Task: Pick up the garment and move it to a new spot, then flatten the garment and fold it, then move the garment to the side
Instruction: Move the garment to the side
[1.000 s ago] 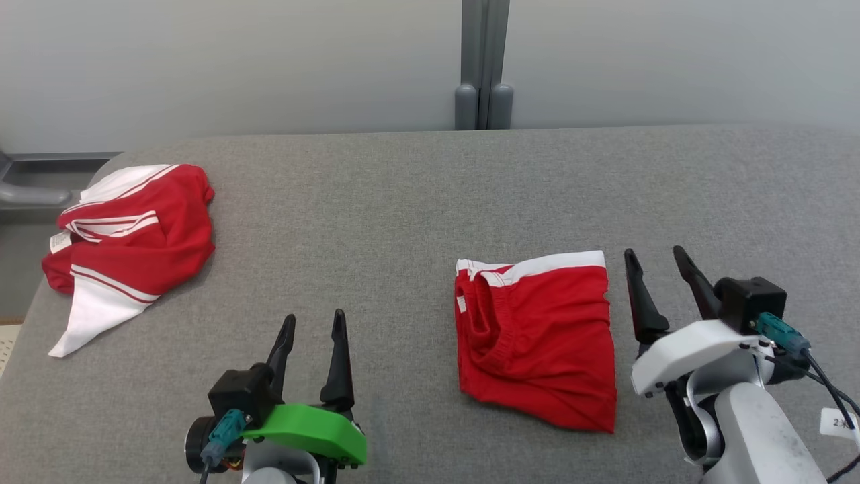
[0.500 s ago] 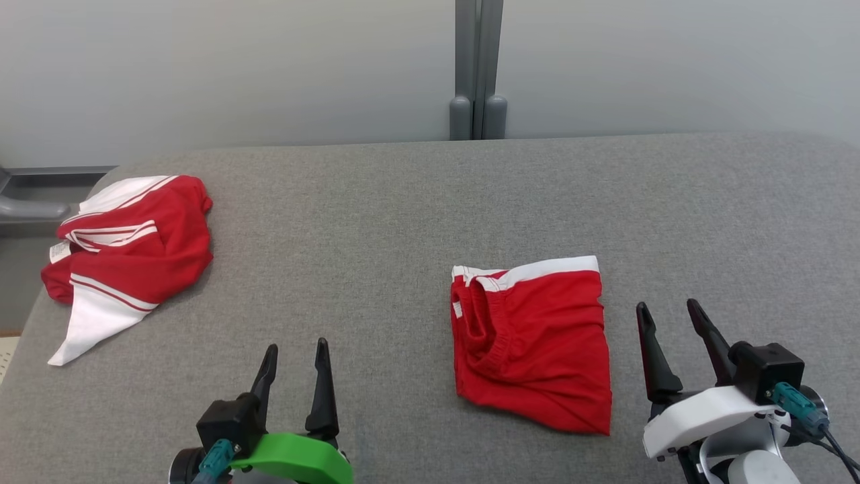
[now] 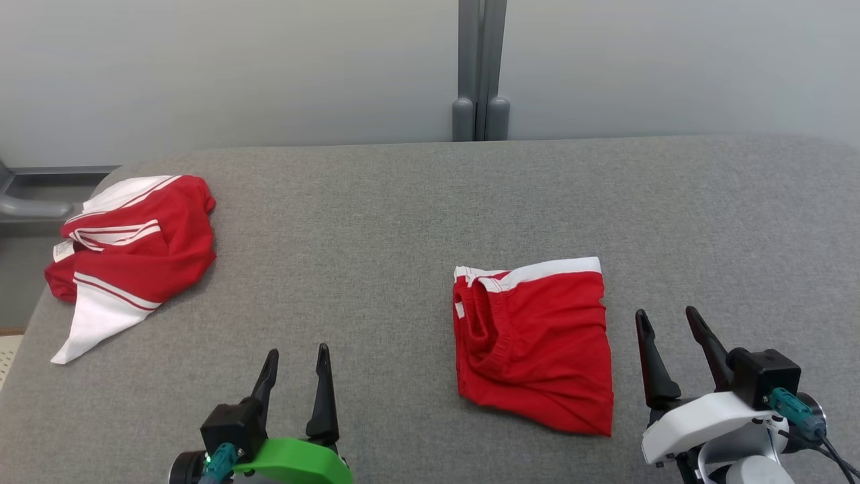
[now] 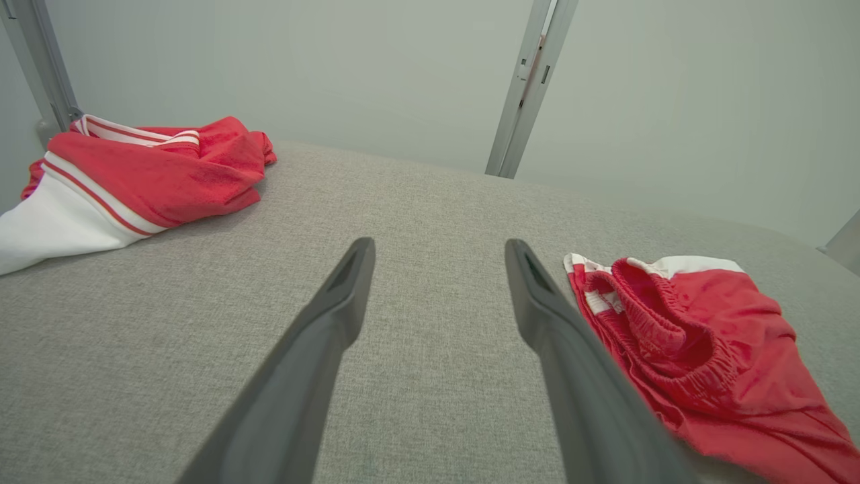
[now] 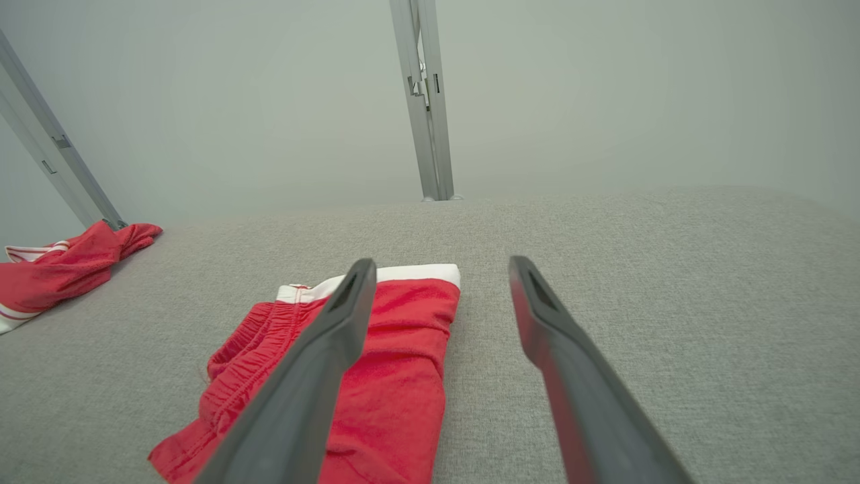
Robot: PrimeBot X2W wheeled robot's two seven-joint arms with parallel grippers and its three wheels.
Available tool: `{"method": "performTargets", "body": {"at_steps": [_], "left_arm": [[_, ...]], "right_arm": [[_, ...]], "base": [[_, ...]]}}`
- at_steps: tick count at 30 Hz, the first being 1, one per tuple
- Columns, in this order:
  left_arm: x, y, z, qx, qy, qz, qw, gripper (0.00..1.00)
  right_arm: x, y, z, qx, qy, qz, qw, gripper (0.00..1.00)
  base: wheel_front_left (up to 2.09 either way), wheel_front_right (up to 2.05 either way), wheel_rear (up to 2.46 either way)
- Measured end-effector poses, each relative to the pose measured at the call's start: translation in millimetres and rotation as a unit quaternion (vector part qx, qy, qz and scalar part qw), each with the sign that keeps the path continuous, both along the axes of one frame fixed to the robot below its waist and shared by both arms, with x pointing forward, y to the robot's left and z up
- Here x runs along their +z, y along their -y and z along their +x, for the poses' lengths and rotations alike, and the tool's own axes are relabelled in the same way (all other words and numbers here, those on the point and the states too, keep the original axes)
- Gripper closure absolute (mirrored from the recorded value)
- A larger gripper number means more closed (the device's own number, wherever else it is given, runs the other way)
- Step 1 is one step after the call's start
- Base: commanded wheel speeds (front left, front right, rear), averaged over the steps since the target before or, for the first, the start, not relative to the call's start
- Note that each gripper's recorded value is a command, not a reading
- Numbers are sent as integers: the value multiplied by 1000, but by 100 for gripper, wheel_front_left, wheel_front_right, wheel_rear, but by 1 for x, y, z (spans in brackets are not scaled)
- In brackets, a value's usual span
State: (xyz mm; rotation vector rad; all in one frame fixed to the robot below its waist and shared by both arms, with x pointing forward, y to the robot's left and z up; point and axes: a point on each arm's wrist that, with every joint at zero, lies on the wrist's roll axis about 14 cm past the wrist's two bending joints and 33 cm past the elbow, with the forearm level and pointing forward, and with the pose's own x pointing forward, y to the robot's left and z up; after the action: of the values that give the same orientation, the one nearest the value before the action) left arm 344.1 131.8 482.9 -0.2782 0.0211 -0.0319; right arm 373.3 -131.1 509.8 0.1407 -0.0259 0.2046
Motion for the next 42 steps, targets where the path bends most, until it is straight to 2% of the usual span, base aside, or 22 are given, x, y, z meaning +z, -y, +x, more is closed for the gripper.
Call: {"method": "performTargets", "body": {"at_steps": [13, 19, 24, 32, 42], "left_arm": [[-7, 0, 1, -4, -10, 6, 1000, 0], [-7, -8, 2, 7, -11, 10, 1000, 0], [-9, -18, 2, 22, -15, 10, 1000, 0], [-12, -32, 3, 47, -22, 6, 999, 0], [-20, -49, 3, 75, -37, 8, 996, 0]], "right_arm": [[-11, 11, 10, -14, -34, -16, 999, 0], [-22, 9, 28, -9, -90, -31, 995, 0], [-40, -8, 40, 19, -156, -32, 987, 0], [-64, -20, 55, 40, -218, -54, 974, 0], [-116, -37, 57, 65, -313, -56, 946, 0]], "base": [[0, 0, 0], [0, 0, 0], [0, 0, 0], [0, 0, 0], [0, 0, 0]]}}
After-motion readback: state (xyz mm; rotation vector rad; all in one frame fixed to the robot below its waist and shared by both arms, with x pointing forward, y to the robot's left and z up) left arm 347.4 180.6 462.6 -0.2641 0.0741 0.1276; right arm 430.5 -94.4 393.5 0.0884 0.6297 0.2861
